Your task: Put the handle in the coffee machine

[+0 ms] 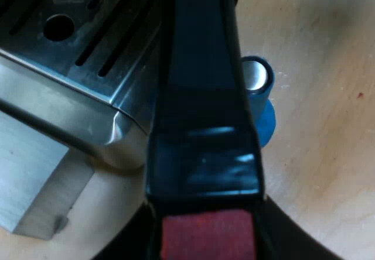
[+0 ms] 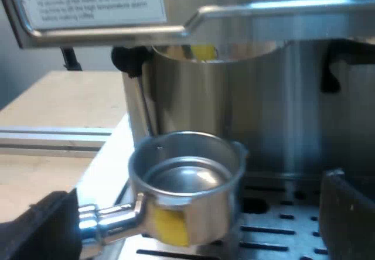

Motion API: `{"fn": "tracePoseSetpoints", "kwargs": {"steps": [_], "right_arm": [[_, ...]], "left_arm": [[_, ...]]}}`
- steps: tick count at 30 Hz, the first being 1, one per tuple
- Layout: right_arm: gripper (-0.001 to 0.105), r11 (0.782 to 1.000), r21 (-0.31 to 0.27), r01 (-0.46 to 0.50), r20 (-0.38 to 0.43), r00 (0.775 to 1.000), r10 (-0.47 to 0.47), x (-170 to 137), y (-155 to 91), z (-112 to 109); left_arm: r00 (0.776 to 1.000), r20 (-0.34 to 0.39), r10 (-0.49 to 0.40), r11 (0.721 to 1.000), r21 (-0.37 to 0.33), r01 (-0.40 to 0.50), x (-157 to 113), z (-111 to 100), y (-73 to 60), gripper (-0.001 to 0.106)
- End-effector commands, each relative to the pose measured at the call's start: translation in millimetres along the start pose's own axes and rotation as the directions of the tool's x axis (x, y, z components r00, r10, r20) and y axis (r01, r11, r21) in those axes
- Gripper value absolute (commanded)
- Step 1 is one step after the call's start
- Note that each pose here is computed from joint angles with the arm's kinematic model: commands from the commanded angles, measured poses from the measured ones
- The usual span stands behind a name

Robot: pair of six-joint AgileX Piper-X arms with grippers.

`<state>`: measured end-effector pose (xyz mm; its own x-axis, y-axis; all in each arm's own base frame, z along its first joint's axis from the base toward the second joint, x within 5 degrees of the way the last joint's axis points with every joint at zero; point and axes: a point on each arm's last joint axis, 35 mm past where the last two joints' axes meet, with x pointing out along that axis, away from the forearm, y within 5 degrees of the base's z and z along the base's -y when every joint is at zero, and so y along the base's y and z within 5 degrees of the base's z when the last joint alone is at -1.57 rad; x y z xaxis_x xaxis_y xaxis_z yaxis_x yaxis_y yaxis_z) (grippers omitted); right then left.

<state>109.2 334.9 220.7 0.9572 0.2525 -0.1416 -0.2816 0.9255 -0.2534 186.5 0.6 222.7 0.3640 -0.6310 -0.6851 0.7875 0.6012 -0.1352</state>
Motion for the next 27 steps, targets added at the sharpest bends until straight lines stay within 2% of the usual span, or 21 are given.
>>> {"fn": "tracePoseSetpoints", "kwargs": {"steps": [1,6,10,13,16,20,27], "right_arm": [[0.082,0.999,-0.035,0.002,0.009,1.000,-0.001,3.0,3.2,-0.6],[0.082,0.999,-0.032,0.003,0.025,1.000,-0.002,6.0,8.4,-4.7],[0.082,0.997,-0.072,0.011,0.048,0.999,-0.007,9.5,14.6,-5.3],[0.082,0.996,-0.079,0.036,0.054,0.998,-0.031,12.5,17.4,-3.8],[0.082,0.994,-0.075,0.077,0.051,0.996,-0.073,16.8,19.3,-2.0],[0.082,0.994,-0.070,0.085,0.049,0.995,-0.082,24.2,21.1,-0.9],[0.082,0.993,-0.057,0.104,0.048,0.994,-0.102,32.7,18.7,2.1]], "left_arm": [[0.997,0.076,-0.028,0.998,0.058,0.023,-2.3,11.2,6.0,0.000],[0.997,0.062,-0.043,0.997,0.072,0.039,1.6,14.8,15.3,0.000],[0.996,0.069,-0.057,0.996,0.066,0.052,3.6,21.9,25.3,0.000],[0.996,0.070,-0.055,0.996,0.068,0.051,3.8,27.7,32.1,0.000],[0.996,0.074,-0.054,0.996,0.072,0.048,3.3,32.7,36.8,0.000],[0.996,0.077,-0.055,0.994,0.096,0.048,3.6,35.6,40.4,0.000],[0.994,0.079,-0.071,0.994,0.086,0.064,10.4,34.9,48.4,0.000]]}}
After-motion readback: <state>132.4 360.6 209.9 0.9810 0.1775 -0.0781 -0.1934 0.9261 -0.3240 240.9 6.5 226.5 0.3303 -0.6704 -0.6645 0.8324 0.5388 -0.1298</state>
